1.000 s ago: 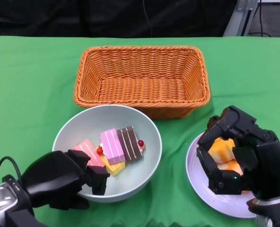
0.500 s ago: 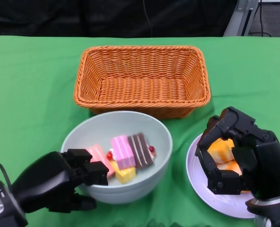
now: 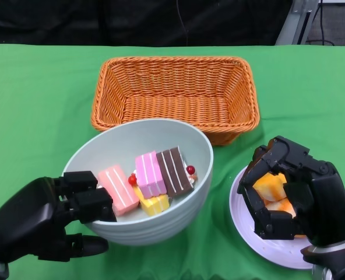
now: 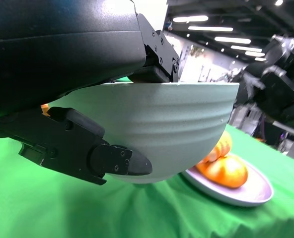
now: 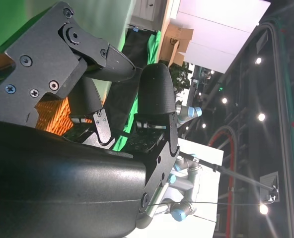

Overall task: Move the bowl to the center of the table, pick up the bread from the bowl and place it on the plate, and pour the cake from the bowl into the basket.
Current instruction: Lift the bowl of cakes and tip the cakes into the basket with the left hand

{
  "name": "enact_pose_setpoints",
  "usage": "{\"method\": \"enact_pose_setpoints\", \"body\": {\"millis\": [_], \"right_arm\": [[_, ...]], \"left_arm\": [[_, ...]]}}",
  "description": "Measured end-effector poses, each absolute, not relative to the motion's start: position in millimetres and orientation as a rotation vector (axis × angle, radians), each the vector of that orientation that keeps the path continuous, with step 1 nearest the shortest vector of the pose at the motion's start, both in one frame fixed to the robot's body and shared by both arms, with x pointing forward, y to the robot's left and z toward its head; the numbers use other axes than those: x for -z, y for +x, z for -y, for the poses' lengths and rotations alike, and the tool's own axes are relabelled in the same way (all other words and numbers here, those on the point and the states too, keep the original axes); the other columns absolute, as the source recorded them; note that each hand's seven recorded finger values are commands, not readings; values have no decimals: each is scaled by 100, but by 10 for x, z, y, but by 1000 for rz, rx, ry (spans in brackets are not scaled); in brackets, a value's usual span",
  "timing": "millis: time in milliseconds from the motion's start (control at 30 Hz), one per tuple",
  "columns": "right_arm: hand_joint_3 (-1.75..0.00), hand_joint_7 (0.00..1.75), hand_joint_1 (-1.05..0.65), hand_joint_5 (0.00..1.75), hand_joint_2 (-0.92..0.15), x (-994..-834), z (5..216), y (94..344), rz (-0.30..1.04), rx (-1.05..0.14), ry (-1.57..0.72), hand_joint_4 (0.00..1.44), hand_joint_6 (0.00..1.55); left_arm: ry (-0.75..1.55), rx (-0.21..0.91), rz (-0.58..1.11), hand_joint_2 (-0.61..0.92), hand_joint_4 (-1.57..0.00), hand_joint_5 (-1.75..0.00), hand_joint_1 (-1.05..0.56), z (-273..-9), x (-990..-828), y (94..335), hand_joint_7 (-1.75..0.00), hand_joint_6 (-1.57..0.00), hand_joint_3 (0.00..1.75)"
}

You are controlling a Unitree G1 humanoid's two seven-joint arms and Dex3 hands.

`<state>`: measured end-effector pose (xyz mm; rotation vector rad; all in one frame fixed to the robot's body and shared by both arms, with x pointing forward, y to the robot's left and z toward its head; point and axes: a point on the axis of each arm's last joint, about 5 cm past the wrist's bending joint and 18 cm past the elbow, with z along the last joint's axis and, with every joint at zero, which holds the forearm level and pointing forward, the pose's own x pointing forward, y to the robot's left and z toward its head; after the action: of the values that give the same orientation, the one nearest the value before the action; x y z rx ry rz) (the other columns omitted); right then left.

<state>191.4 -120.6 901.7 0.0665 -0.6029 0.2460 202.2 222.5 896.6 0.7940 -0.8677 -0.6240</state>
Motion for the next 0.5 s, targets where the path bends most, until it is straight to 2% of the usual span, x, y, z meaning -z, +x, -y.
{"method": "enact_pose_setpoints", "body": {"millis": [133,333,400,500], "right_arm": [[-126,131,-9,155,-35,-9007,1204,1917,600,-247,67,80,77],[-124,132,-10,155,-37,-8981,1201,1927,592,-256,66,81,76],[-121,133,-10,156,-39,-8974,1199,1927,589,-268,71,80,76],[-115,134,-12,158,-42,-8963,1190,1930,583,-289,71,79,75]], "left_arm": [[712,575,914,72,-68,-175,-12,-2179,-8995,2032,-140,-69,87],[616,522,926,71,-66,-175,-10,-2080,-9051,2115,-141,-68,93],[588,505,918,64,-67,-175,-9,-2028,-9093,2184,-145,-67,108],[540,488,911,59,-67,-175,-5,-1933,-9165,2294,-147,-67,115]]}}
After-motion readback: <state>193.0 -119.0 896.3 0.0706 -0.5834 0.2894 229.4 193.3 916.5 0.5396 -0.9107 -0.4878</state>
